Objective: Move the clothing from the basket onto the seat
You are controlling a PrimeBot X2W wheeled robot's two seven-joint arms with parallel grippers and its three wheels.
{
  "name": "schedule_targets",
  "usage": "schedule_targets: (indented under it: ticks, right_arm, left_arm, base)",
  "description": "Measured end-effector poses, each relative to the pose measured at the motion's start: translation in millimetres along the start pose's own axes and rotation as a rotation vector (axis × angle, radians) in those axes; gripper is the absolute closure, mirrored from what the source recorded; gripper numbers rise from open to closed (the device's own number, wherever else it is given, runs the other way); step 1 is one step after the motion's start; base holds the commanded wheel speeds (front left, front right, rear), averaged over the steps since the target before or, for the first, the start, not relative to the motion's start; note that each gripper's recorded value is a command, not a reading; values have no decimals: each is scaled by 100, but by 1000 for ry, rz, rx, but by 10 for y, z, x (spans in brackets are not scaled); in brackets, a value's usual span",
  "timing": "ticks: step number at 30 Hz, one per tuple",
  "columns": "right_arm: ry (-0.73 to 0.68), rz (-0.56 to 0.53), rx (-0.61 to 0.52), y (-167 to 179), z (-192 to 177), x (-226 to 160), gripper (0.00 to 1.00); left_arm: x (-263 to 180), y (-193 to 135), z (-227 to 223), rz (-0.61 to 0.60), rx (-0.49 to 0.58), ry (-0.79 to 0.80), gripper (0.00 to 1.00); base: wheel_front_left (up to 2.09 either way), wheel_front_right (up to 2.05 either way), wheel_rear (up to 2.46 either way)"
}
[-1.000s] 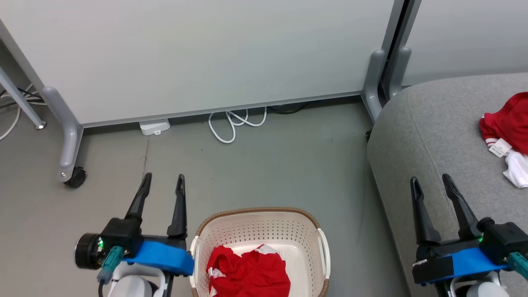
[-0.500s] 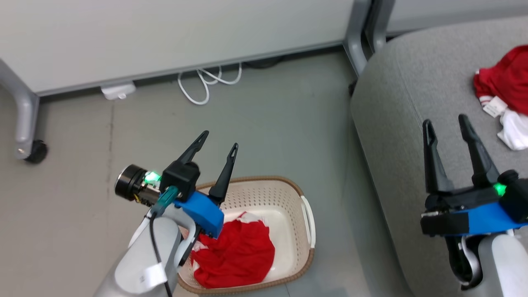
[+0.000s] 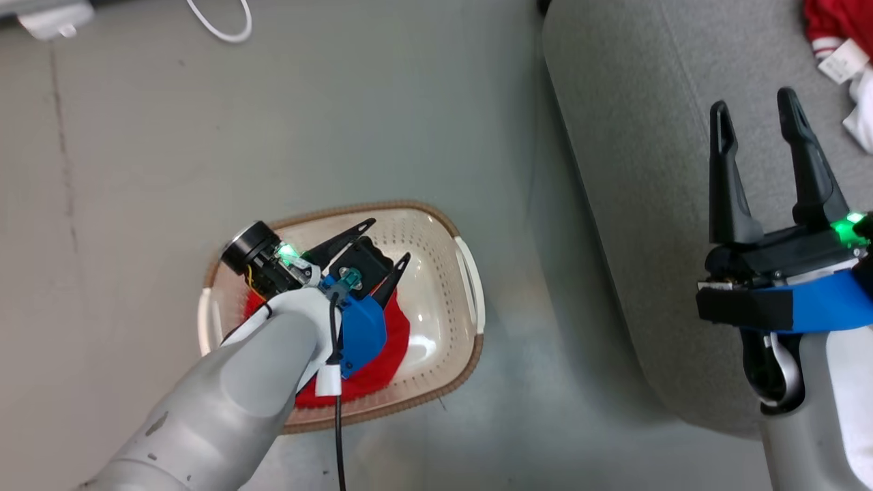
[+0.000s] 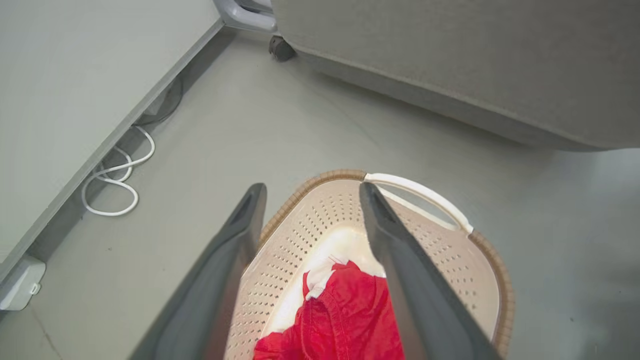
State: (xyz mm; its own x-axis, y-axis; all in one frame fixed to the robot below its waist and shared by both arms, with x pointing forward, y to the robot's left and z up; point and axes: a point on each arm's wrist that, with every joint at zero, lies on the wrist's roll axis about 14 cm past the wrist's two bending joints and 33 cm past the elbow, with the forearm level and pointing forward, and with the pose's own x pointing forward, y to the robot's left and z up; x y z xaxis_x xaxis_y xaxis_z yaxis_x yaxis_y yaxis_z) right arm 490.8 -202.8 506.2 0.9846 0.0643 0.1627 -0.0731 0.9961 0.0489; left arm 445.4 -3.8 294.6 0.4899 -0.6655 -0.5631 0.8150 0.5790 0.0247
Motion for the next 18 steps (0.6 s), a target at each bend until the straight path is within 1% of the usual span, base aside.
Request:
schedule_targets:
  ticks: [7,14,18]
  right_arm:
    - [39,1,-19,-76,-335,193,0]
    - [69,7,-41,-136,-662,337,0]
    - [90,14,-49,-142,-854,382,0]
  left_arm:
    - [283,-148,-733,-135,33,249,0]
    - [408,-210,-1445,-200,-10,512,0]
    - [430,-235,-1792,-233,-7,641,0]
  base:
    - [0,0,0]
    - [0,0,0]
    - [0,0,0]
